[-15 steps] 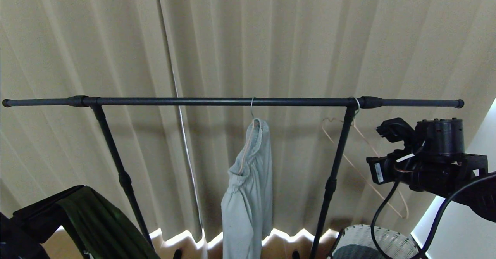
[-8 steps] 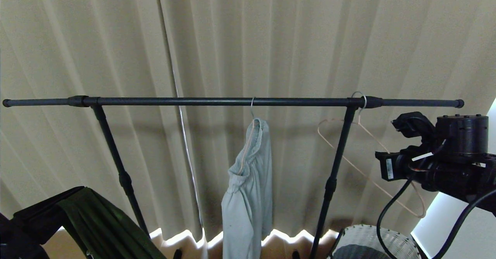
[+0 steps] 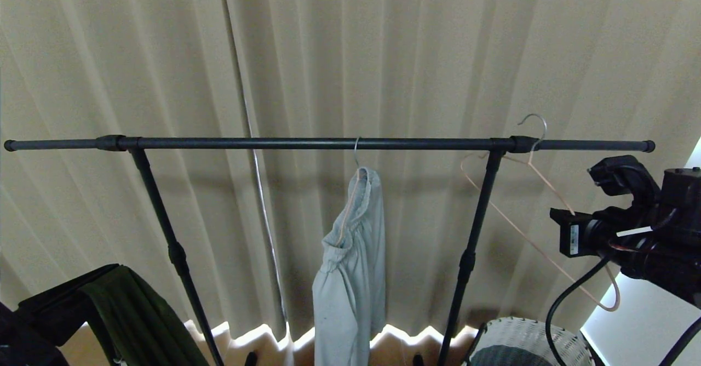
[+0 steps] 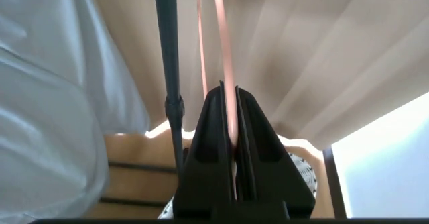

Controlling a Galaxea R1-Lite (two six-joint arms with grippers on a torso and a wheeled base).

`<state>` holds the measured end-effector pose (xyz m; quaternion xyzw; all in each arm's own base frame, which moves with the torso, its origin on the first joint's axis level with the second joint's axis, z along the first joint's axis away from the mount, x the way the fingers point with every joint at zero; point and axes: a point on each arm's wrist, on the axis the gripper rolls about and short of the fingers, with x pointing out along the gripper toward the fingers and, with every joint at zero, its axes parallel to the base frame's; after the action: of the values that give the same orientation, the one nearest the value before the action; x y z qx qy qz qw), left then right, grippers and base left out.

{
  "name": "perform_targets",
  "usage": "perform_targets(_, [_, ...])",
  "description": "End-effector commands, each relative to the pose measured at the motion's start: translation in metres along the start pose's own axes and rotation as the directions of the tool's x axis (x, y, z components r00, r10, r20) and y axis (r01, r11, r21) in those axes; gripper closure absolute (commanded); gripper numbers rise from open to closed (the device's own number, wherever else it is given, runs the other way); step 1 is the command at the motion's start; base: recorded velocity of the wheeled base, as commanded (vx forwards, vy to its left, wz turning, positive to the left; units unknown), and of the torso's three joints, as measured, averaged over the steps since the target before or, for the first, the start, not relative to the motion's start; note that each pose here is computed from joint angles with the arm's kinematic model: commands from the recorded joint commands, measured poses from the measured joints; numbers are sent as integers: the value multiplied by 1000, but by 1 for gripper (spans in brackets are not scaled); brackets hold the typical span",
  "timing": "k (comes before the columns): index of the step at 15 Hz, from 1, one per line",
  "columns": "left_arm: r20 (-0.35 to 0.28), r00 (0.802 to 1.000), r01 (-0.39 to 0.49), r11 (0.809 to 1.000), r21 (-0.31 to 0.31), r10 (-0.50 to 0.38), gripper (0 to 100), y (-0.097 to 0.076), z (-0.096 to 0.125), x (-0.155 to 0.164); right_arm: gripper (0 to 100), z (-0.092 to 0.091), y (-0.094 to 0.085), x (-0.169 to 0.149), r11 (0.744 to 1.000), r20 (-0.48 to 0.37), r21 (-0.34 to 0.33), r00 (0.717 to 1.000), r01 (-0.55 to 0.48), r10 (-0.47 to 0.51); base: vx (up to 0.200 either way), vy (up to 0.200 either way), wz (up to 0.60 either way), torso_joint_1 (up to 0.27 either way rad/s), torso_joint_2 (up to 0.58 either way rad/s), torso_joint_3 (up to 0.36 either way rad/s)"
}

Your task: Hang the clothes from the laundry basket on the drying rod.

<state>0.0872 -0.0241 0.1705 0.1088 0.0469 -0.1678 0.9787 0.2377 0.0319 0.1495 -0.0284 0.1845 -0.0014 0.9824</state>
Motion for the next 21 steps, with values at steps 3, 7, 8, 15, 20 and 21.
perform_targets(3, [-2,1000,0,1000,0,0,100,0,0,0,100,-14,-2,-11,1000,9,3,1000,-2,2,0,0,0,0,0,0])
perform_targets(7, [2,1000,-6,1000,0,6,100,0,0,-1,100,-39,-9,-31,998,0,62,1000,17,-17,0,0,0,0,0,0])
perform_targets(8, [2,1000,-6,1000,0,6,100,0,-1,-1,100,-42,-10,-32,998,-2,67,1000,18,-18,0,0,0,0,0,0])
perform_targets(15, [-3,999,-44,999,-1,44,100,3,-1,-3,100,-61,-20,-43,989,32,144,999,29,-34,0,0,0,0,0,0])
perform_targets(20, [-6,999,-43,999,-2,43,100,3,-3,-3,100,-67,-20,-46,990,10,137,999,34,-36,0,0,0,0,0,0])
perform_targets(21, [-9,999,-42,999,-2,42,100,3,-3,-3,100,-68,-20,-46,990,9,137,999,33,-35,0,0,0,0,0,0])
